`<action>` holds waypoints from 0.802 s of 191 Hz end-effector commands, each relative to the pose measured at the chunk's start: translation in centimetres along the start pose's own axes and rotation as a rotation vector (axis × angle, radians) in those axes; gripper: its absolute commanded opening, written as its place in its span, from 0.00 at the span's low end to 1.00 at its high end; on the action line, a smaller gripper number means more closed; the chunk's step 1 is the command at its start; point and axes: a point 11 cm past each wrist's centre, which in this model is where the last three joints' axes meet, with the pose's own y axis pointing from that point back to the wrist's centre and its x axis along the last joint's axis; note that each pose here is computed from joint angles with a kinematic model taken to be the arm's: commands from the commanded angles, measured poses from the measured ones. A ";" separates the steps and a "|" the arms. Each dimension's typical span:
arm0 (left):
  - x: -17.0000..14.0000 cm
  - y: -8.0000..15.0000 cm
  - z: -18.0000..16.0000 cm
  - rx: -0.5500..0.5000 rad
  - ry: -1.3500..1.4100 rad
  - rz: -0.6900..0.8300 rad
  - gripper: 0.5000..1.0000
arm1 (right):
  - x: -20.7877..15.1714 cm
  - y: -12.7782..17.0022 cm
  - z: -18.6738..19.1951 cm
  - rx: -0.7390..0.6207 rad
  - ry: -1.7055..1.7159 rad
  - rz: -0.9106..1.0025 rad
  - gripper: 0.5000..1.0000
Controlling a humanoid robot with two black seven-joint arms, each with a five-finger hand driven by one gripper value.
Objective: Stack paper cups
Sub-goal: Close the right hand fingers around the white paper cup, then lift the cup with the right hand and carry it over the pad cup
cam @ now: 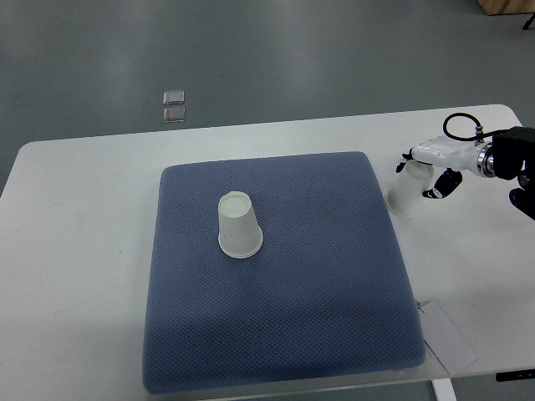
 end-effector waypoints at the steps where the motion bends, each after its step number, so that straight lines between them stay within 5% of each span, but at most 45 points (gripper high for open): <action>1: 0.0 0.0 0.0 -0.001 0.000 0.000 1.00 | -0.1 0.0 -0.1 0.001 0.000 -0.001 0.46; 52: 0.0 0.0 0.0 -0.001 0.000 0.000 1.00 | 0.8 0.4 0.4 -0.006 0.005 0.018 0.24; 109: 0.0 0.0 0.0 -0.001 0.000 0.000 1.00 | 10.0 2.1 -1.3 0.040 0.086 0.151 0.14; 153: 0.0 0.0 0.0 -0.001 0.000 0.000 1.00 | 16.9 3.9 -6.5 0.163 0.150 0.206 0.11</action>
